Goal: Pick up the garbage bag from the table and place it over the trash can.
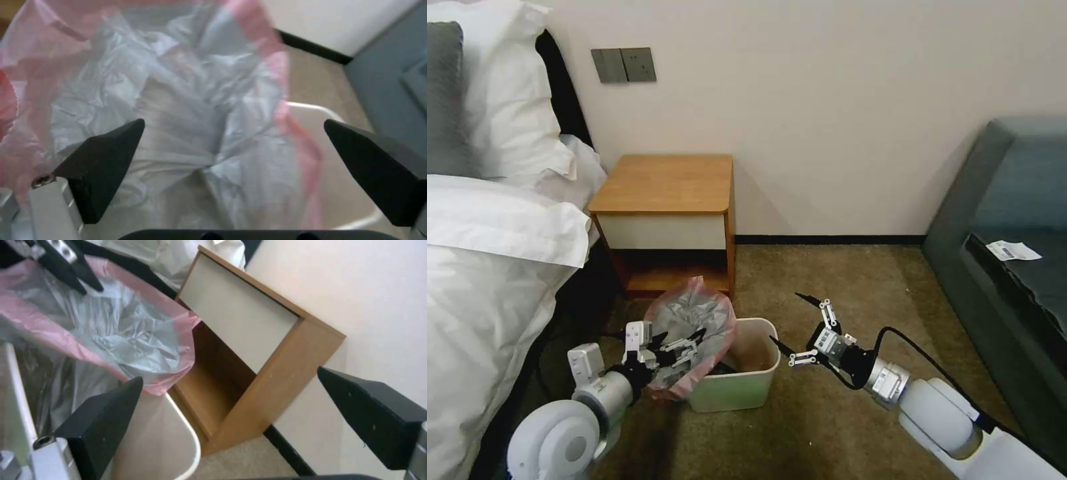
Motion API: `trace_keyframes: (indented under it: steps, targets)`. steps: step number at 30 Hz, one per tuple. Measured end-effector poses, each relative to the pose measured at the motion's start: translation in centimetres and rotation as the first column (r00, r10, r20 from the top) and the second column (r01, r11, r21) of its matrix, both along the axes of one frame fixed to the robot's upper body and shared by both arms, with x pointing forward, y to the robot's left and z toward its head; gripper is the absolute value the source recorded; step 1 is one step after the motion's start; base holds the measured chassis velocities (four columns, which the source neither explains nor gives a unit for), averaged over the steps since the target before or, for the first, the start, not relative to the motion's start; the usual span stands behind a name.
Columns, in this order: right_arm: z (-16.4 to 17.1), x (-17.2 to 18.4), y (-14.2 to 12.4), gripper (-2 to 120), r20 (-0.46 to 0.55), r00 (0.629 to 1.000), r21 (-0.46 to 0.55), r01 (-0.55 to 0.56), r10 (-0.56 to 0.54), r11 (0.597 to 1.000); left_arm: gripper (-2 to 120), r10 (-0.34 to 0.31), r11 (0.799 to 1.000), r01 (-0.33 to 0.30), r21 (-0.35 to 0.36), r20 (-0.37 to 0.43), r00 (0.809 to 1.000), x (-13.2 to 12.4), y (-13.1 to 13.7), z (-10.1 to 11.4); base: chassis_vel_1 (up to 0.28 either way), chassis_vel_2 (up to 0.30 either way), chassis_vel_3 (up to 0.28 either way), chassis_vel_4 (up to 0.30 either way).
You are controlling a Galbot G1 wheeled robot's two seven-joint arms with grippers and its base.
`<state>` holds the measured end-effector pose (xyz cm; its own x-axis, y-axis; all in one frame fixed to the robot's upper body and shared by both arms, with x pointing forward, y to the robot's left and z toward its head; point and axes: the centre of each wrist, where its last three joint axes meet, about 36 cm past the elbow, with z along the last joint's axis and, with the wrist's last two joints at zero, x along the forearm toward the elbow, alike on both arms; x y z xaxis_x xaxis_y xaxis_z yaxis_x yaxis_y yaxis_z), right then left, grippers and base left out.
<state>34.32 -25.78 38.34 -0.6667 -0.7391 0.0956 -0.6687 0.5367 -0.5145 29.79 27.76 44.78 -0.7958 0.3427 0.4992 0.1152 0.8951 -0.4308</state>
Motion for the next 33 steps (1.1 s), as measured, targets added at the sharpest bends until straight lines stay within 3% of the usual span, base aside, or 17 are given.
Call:
trace_keyframes:
  steps: [7,16,24,31,33]
  targets:
    - [-0.5,-0.3,0.0,100,-0.002,1.000,0.004,0.001,-0.001,1.000,100,0.057,0.998,-0.056,0.033,-0.014,0.998,1.3,0.9,-2.5,0.000,0.000,0.000,0.000]
    - [-1.7,-0.5,-0.6,100,-0.011,1.000,0.004,0.015,-0.015,1.000,98,0.118,0.992,-0.116,0.042,-0.033,0.993,1.7,1.1,-3.7,0.000,0.000,0.000,0.000]
    - [-1.9,-0.4,-0.8,100,-0.012,1.000,0.001,0.017,-0.017,1.000,95,0.123,0.992,-0.121,0.047,-0.051,0.991,2.4,1.1,-4.3,0.000,0.000,0.000,0.000]
    - [-1.8,-0.4,-1.1,100,-0.010,1.000,-0.001,0.021,-0.021,1.000,82,0.100,0.994,-0.097,0.052,-0.071,0.992,2.5,1.0,-4.7,0.000,0.000,0.000,0.000]
    - [-1.7,-0.3,-1.2,100,-0.006,1.000,0.000,0.022,-0.022,1.000,74,0.080,0.995,-0.074,0.062,-0.095,0.992,2.1,1.0,-5.0,0.000,0.000,0.000,0.000]
